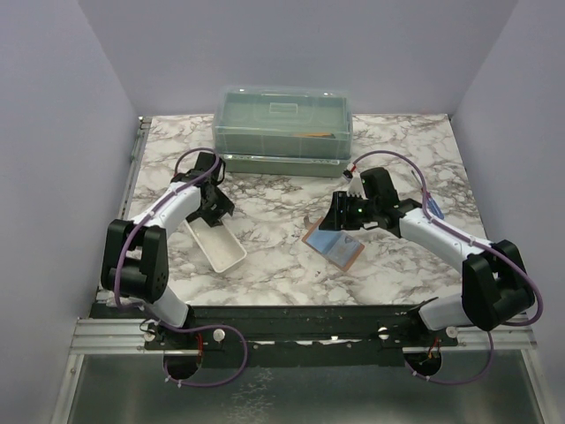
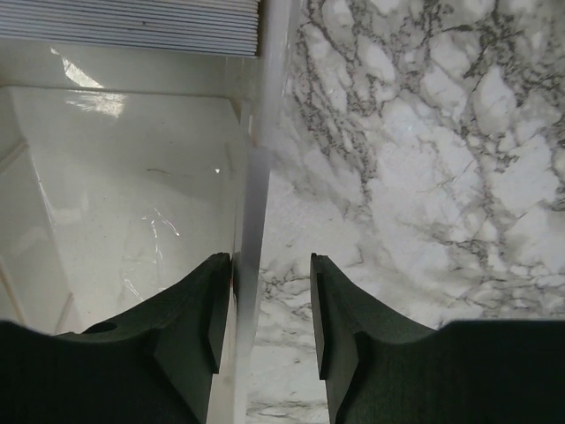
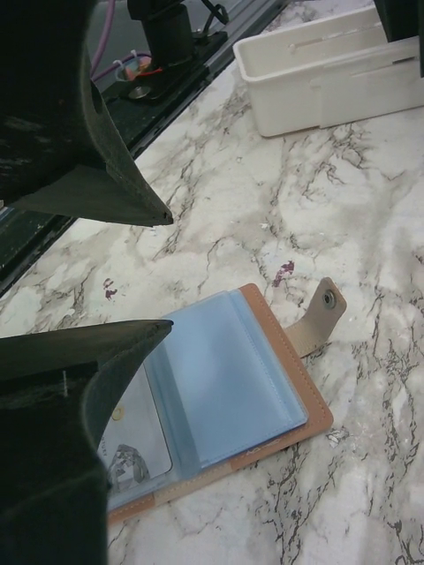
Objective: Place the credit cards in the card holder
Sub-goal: Move the storage box to the center of the board.
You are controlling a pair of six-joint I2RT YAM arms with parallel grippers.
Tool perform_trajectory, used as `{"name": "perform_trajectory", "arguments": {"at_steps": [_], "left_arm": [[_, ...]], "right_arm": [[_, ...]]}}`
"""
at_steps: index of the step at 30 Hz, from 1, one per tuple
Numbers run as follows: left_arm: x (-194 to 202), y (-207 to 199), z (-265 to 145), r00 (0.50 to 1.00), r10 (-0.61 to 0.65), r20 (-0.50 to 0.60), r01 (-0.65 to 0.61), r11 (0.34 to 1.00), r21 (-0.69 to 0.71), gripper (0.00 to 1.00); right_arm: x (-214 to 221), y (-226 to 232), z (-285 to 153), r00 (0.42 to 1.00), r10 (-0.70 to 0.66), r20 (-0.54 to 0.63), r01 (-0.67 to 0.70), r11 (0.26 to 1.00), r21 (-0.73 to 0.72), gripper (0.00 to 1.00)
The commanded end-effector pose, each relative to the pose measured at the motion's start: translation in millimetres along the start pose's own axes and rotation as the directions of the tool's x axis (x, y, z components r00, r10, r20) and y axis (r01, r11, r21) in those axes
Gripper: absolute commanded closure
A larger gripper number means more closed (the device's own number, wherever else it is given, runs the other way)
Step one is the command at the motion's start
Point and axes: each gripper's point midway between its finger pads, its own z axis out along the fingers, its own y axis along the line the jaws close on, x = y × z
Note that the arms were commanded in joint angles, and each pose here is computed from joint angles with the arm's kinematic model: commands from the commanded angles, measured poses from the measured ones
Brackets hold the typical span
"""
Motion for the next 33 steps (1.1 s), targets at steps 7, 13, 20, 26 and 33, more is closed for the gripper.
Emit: {"name": "perform_trajectory", "arguments": {"at_steps": [7, 13, 20, 26, 33], "left_arm": [[-29.2, -79.3, 25.9, 0.983, -0.181, -0.026, 0.183, 0.968, 0.173, 0.56], [-39.6, -103.6, 18.4, 0.998, -0.059, -0.003, 0.058, 0.968, 0.244, 0.46], [-44.8, -58.0, -36.4, 0.948, 0.293, 0.123, -0.311, 0.933, 0.178, 0.12], [-73.9, 11.3, -64.5, 0.811, 0.554, 0.191, -0.53, 0.832, -0.164, 0.08], [-103.2, 25.2, -51.8, 0.735, 0.659, 0.161, -0.581, 0.734, -0.35, 0.13]], "right_arm": [[6.0, -10.9, 6.4, 1.0, 0.029, -0.003, -0.029, 0.999, 0.038, 0.5], [6.8, -13.3, 7.6, 0.999, 0.032, -0.007, -0.031, 0.998, 0.048, 0.5], [9.9, -11.8, 7.6, 0.999, 0.028, -0.017, -0.027, 0.999, 0.034, 0.5], [10.0, -7.7, 6.7, 0.999, 0.012, -0.029, -0.012, 1.0, 0.013, 0.5], [8.0, -5.7, 6.8, 0.999, 0.006, -0.034, -0.006, 1.0, 0.006, 0.5]]}}
